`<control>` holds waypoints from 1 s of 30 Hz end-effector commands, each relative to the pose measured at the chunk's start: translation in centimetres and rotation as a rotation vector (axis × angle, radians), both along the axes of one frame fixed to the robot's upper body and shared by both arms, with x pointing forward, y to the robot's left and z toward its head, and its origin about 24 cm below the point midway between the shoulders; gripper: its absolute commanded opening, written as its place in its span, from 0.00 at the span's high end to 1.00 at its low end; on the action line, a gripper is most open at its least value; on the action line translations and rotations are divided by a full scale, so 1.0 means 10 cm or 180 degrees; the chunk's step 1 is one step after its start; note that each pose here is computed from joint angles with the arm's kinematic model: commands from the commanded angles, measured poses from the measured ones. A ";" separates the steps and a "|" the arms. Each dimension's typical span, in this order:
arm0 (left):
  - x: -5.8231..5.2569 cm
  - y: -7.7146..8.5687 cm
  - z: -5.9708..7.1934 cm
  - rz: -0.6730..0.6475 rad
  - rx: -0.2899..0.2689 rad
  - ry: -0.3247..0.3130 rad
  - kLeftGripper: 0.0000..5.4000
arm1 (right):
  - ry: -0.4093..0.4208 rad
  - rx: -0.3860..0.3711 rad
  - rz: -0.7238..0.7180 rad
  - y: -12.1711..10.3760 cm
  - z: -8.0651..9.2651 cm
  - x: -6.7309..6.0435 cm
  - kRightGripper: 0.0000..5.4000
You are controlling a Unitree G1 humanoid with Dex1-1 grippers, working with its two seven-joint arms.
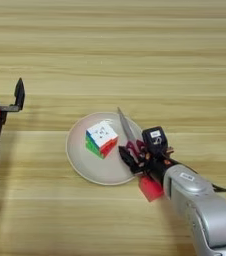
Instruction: Move the objects on the table
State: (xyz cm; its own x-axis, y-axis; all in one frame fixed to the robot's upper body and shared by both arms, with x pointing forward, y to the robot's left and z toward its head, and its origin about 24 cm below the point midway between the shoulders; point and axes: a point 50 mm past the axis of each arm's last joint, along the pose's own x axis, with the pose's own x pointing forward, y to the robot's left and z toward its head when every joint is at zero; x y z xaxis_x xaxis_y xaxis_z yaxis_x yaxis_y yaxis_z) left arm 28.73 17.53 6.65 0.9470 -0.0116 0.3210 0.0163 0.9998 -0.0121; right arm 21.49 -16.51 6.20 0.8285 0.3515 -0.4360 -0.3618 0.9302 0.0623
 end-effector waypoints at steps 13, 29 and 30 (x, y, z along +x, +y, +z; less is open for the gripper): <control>0.02 0.00 0.05 -0.0027 0.0009 -0.0061 0.00 | 0.0147 -0.0032 0.0089 0.04 -0.11 -0.01 0.29; 0.04 -0.01 0.04 -0.0039 0.0011 -0.0049 0.00 | -0.0256 0.0104 0.0191 0.08 0.10 0.04 0.01; 0.04 -0.02 0.04 -0.0040 0.0014 -0.0050 0.00 | -0.0304 0.0118 0.0173 0.06 0.12 0.05 0.01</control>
State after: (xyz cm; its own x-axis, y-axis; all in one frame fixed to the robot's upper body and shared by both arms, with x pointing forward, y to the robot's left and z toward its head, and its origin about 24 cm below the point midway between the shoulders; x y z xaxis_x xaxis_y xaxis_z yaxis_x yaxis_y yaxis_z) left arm 28.79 17.50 6.61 0.9477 -0.0129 0.3190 0.0177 0.9998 -0.0122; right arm 21.63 -15.72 6.29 0.8196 0.4086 -0.4017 -0.4175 0.9060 0.0696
